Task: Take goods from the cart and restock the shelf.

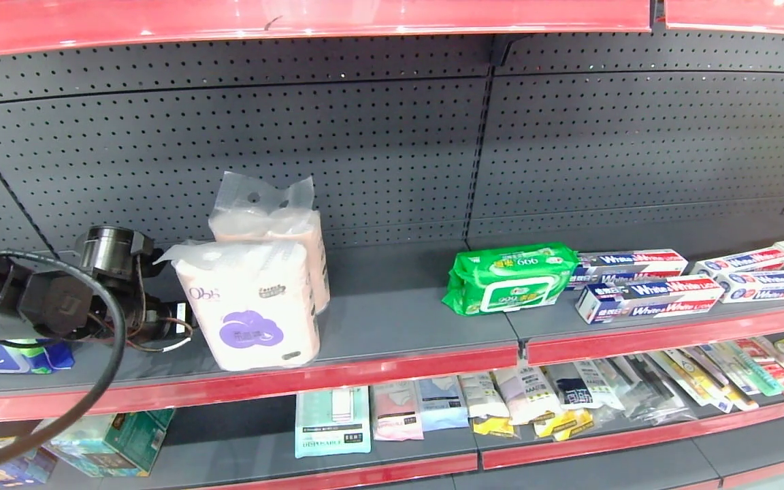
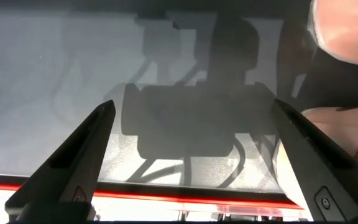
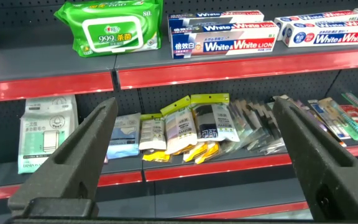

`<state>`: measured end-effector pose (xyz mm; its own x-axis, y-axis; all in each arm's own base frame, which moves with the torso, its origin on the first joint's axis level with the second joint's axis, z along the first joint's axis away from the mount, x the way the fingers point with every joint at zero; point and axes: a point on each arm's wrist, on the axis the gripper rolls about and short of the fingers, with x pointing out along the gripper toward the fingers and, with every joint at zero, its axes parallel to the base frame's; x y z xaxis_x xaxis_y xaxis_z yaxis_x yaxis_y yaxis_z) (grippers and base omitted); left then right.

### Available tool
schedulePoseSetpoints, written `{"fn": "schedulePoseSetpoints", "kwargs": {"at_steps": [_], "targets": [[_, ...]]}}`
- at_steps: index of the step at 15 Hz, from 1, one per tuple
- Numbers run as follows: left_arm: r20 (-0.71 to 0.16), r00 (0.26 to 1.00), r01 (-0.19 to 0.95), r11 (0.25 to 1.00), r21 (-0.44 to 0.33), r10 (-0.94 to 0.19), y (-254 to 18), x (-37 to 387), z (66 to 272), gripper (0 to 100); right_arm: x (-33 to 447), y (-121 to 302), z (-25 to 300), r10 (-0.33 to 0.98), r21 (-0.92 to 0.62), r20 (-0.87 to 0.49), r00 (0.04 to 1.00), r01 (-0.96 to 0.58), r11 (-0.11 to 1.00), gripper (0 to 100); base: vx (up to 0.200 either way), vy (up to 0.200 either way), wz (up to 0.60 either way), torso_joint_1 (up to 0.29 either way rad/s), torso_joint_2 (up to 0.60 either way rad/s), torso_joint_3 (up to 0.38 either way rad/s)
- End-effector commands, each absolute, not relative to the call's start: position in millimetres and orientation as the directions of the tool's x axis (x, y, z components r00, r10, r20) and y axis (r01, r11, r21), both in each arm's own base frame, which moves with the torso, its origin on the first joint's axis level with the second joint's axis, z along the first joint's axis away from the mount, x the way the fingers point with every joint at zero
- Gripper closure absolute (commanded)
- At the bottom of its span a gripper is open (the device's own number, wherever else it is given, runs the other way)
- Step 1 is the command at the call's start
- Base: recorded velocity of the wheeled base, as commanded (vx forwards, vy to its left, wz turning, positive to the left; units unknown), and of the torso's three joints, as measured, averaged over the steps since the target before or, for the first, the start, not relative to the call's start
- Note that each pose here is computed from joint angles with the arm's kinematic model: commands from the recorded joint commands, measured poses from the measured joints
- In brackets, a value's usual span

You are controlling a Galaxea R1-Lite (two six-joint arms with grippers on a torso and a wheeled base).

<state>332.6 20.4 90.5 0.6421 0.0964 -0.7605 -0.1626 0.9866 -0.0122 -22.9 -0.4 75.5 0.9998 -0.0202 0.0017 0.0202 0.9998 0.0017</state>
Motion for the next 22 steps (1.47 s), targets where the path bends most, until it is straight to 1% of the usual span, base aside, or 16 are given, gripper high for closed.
{"fn": "schedulePoseSetpoints", "kwargs": {"at_steps": [1, 13, 22], "targets": [[-0.758, 0.646, -0.158, 0.987, -0.013, 0.094, 18.7, 332.4, 91.7, 0, -22.8, -0.4, 75.6, -0.020, 0.002, 0.002, 1.000, 0.020, 1.000, 0, 0.000, 0.000, 0.00, 0.000, 0.00, 0.000], [-0.758, 0.648, -0.133, 0.991, -0.014, 0.077, 10.0, 332.8, 91.7, 0, -22.8, -0.4, 75.6, -0.020, 0.002, 0.002, 1.000, 0.020, 1.000, 0, 0.000, 0.000, 0.00, 0.000, 0.00, 0.000], [-0.760, 0.646, -0.139, 0.990, -0.021, 0.074, 8.0, 331.9, 91.2, 0, -22.8, -0.4, 75.5, -0.020, 0.002, 0.000, 1.000, 0.020, 1.000, 0, 0.000, 0.000, 0.00, 0.000, 0.00, 0.000]]}}
